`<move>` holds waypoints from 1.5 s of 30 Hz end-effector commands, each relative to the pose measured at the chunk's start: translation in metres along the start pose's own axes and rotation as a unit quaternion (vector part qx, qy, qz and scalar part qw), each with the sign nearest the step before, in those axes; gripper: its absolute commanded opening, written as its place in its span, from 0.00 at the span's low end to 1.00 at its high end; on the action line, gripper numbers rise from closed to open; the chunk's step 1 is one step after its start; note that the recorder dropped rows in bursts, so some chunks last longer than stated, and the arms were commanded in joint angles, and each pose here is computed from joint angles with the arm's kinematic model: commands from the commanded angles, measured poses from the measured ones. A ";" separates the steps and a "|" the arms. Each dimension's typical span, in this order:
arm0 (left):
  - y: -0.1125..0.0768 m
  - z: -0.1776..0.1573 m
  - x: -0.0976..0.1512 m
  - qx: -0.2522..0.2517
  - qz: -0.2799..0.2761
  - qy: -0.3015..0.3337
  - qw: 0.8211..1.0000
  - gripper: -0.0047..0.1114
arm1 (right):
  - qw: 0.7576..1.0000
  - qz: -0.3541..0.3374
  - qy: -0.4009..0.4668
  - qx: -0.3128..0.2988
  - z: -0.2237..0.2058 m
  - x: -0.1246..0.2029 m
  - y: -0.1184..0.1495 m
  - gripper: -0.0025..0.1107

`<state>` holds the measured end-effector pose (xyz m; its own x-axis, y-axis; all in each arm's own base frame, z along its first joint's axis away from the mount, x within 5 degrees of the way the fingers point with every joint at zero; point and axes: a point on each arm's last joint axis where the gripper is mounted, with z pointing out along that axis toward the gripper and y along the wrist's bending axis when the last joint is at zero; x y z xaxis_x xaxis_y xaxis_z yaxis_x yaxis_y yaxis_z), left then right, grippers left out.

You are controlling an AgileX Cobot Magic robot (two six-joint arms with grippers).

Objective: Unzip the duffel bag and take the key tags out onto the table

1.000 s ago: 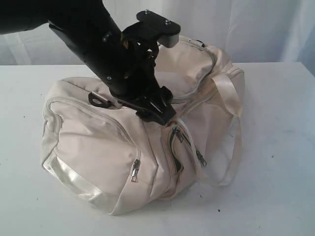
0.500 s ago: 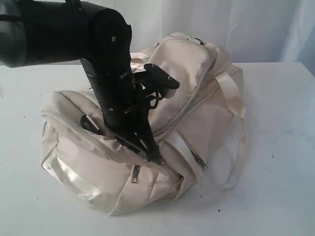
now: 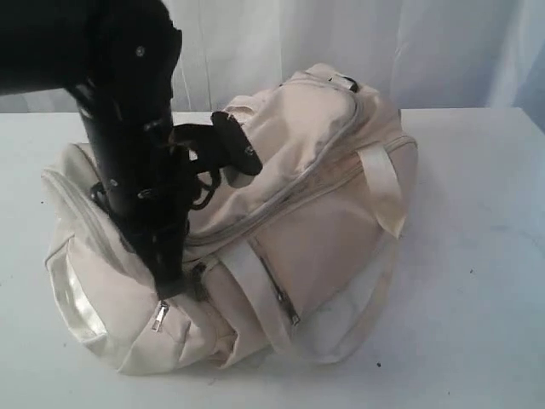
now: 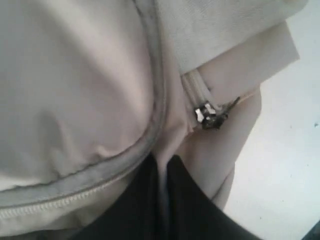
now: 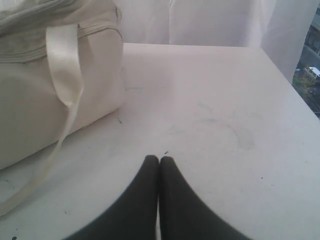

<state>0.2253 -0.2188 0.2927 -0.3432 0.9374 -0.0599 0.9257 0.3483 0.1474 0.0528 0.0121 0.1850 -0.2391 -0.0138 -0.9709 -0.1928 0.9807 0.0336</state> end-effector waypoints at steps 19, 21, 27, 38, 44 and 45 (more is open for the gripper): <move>-0.032 -0.007 0.068 -0.013 -0.003 -0.064 0.998 0.39 | 1.000 -0.020 0.006 0.000 0.000 0.002 0.000 0.02; -0.032 -0.009 0.069 -0.015 -0.004 -0.068 0.998 0.56 | 1.000 -0.020 0.006 0.000 0.000 0.002 0.000 0.02; -0.034 -0.039 0.080 -0.054 -0.009 -0.157 0.986 0.60 | 1.000 -0.020 0.006 0.000 0.000 0.003 0.000 0.02; -0.039 -0.106 0.138 -0.170 -0.077 -0.298 0.936 0.21 | 0.989 -0.004 -0.147 0.010 -0.004 -0.025 -0.002 0.02; -0.028 -0.087 0.164 -0.252 -0.152 -0.197 0.935 0.04 | 0.933 0.167 -0.318 -0.028 -0.018 -0.054 -0.005 0.02; -0.027 -0.081 0.165 -0.256 -0.155 -0.186 0.936 0.04 | 0.921 0.190 -0.338 -0.039 -0.021 -0.057 -0.005 0.02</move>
<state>0.1282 -0.0824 0.3735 -0.3333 0.7643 -0.5521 0.6206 0.6187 0.4818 0.0523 0.0063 0.2336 0.2456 0.3081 -0.9191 -0.2124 0.9422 0.2591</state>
